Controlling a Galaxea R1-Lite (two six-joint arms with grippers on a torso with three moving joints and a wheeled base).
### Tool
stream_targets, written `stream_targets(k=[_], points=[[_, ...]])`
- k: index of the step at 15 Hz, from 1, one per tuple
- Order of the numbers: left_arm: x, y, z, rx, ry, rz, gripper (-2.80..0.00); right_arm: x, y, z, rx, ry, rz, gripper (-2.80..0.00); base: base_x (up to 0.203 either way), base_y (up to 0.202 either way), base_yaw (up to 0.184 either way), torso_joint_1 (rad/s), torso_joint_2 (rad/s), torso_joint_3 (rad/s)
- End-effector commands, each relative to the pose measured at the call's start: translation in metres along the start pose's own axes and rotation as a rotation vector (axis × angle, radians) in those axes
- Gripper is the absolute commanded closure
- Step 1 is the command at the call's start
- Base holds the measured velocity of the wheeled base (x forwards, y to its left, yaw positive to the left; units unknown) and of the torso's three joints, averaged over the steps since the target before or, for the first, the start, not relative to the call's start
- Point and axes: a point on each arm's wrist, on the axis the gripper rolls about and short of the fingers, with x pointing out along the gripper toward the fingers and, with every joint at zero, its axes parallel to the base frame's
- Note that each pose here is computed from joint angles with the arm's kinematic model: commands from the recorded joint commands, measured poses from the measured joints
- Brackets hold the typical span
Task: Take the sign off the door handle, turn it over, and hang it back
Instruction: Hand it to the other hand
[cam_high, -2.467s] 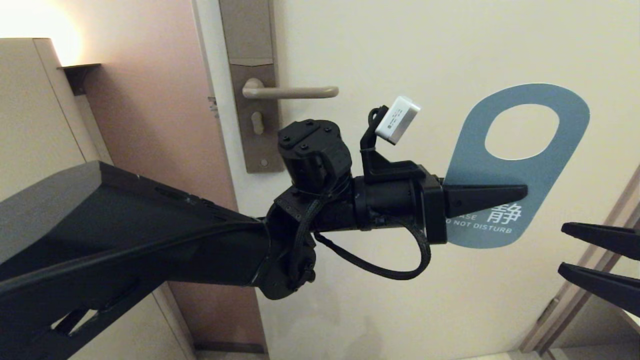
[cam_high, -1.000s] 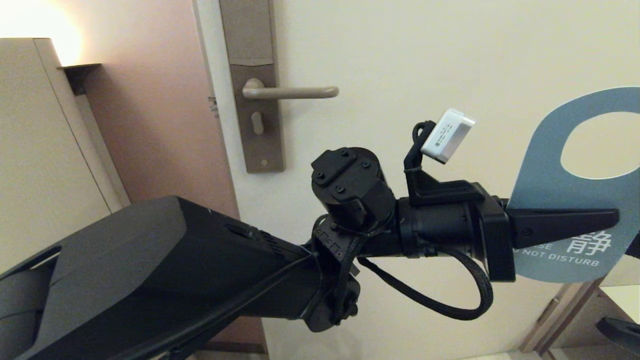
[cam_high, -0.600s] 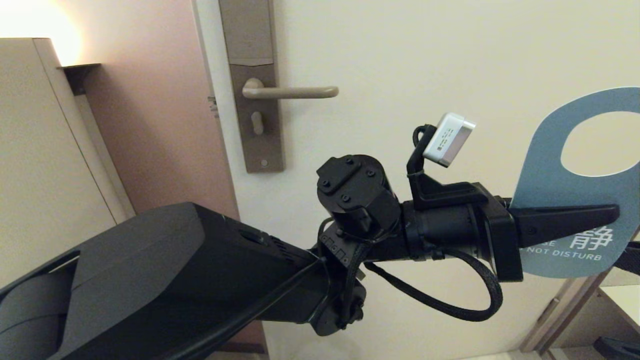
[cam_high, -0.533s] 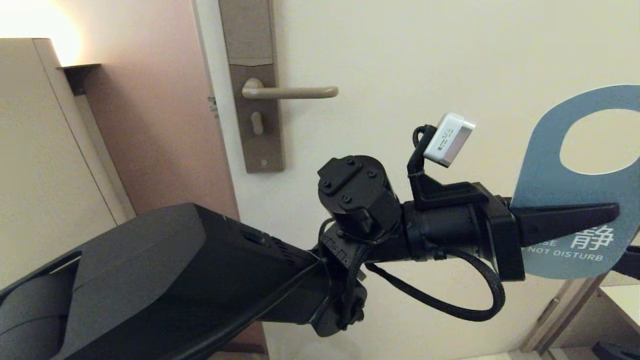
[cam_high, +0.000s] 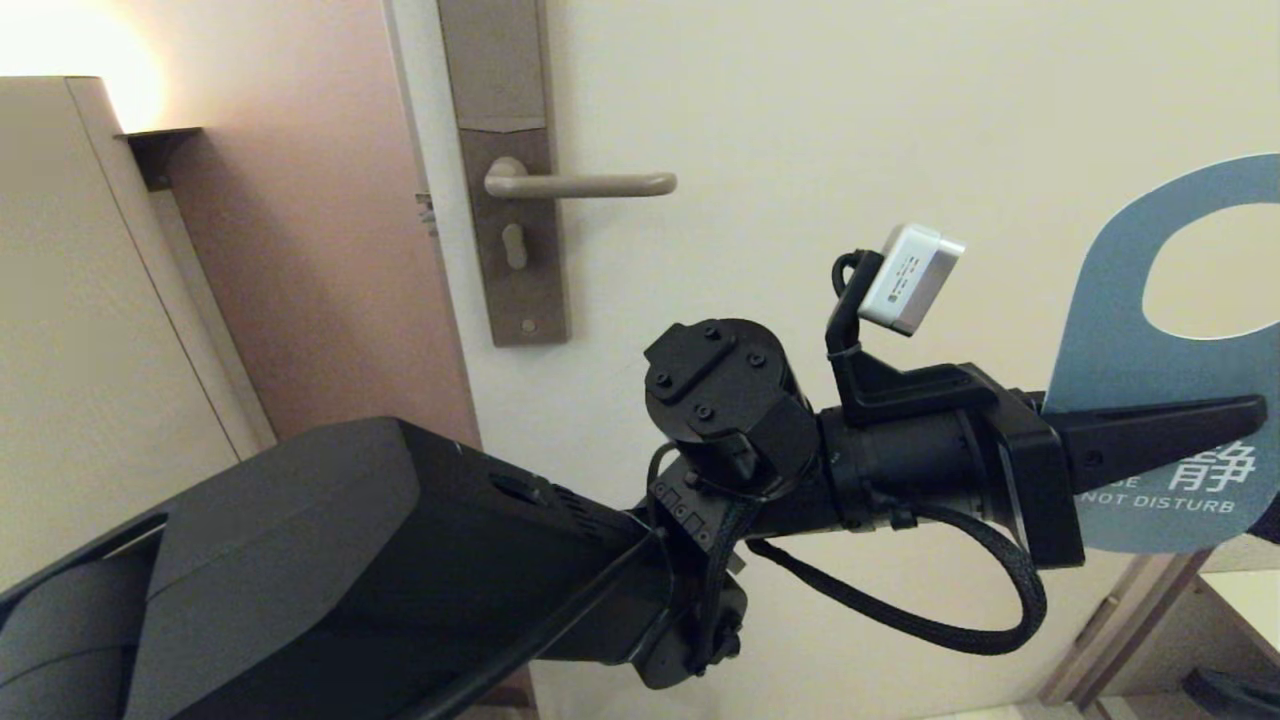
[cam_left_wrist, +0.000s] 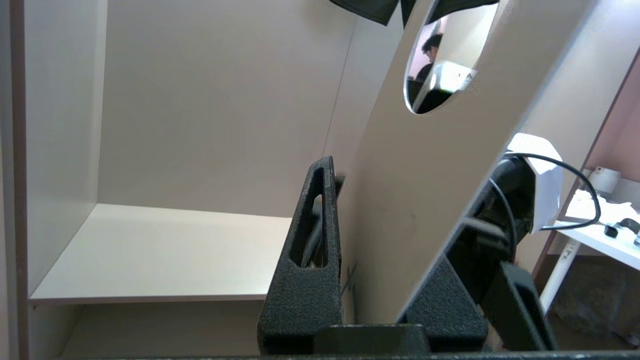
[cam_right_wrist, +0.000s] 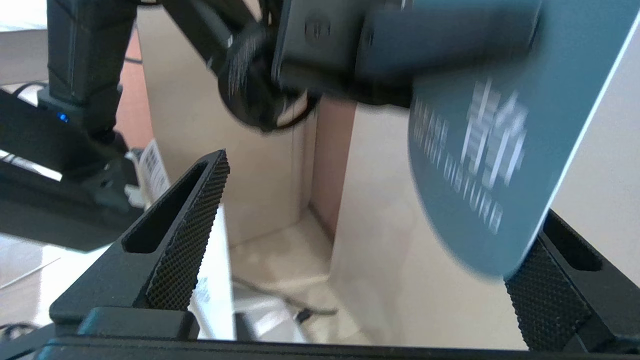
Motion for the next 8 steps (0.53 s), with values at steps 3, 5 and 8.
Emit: stream_targets(k=[3, 5, 8], points=[[-0.0002, -0.0015, 0.0019, 0.003, -0.008, -0.003, 0.00, 0.0099, -0.0094, 0.0063, -0.014, -0.013, 0.008, -2.80, 0.000, 0.000, 0.000, 0.000, 0.00, 0.000], [0.0000, -0.0014, 0.0023, 0.004, -0.018, 0.006, 0.00, 0.0102, -0.0096, 0.0066, -0.014, -0.014, 0.009, -2.80, 0.000, 0.000, 0.000, 0.000, 0.00, 0.000], [0.0004, -0.0017, 0.0020, 0.003, -0.019, 0.007, 0.00, 0.0118, -0.0073, 0.0067, -0.015, -0.014, 0.034, -2.80, 0.000, 0.000, 0.000, 0.000, 0.00, 0.000]])
